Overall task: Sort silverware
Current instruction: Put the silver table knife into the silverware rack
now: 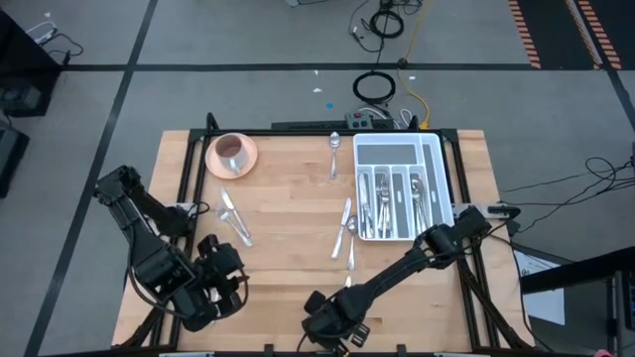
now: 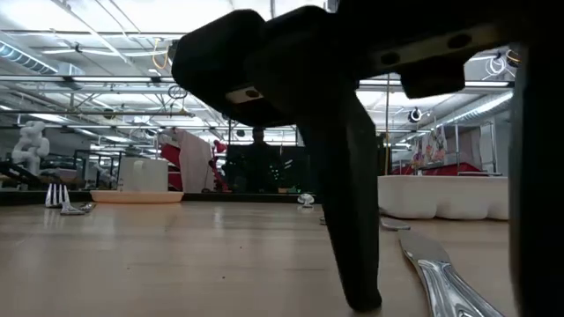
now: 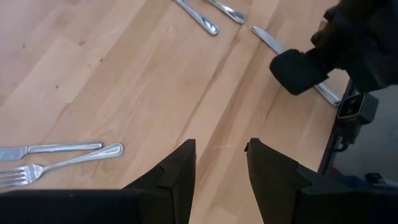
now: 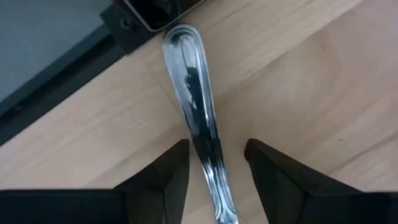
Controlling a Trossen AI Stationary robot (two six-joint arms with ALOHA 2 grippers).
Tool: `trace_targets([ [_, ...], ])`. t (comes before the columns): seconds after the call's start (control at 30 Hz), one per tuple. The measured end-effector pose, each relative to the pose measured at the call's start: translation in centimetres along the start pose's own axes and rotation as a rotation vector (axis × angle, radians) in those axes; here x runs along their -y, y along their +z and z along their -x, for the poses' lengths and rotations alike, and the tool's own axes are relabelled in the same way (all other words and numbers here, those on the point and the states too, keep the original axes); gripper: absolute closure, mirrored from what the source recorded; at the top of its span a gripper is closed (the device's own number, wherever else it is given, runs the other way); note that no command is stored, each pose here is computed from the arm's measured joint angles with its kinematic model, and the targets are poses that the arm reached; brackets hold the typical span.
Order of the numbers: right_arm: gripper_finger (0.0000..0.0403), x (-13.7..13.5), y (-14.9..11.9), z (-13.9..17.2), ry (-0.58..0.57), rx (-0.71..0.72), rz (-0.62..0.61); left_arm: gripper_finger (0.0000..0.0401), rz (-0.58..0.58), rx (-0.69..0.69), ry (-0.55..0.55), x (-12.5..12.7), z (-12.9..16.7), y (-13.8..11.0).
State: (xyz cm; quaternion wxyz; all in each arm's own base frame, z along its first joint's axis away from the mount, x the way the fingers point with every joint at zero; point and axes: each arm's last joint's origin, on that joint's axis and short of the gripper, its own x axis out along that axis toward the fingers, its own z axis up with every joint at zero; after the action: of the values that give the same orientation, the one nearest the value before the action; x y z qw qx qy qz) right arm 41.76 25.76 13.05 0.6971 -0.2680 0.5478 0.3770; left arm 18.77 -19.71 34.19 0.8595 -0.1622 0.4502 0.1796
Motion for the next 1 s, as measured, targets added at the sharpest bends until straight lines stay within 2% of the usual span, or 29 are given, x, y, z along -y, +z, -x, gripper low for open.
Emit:
trace_targets([
  [0.13,0.0261,0.1,-0.5,-2.1,-0.018,-0.062,-0.021,0.0256,0.0,0.017,0.004,0.0,0.0,0.0],
  [0.33,0.0369,-0.2,-0.7,-2.6,-0.025,-0.102,-0.019,0.0256,-0.013,0.012,0.022,-0.2,0.0,0.0],
  [0.4,0.039,-0.3,-0.6,-2.6,-0.028,-0.096,-0.017,0.0256,-0.013,0.012,0.023,-0.2,0.0,0.0],
  [0.7,0.04,-0.2,-0.7,-2.4,-0.031,-0.099,-0.094,0.0256,-0.027,0.01,0.017,-0.1,0.2,-0.3],
  [1.0,0.0402,1.5,-1.3,2.2,-0.116,-0.06,-0.27,0.0256,-0.031,0.039,0.022,-0.1,0.3,-0.4],
])
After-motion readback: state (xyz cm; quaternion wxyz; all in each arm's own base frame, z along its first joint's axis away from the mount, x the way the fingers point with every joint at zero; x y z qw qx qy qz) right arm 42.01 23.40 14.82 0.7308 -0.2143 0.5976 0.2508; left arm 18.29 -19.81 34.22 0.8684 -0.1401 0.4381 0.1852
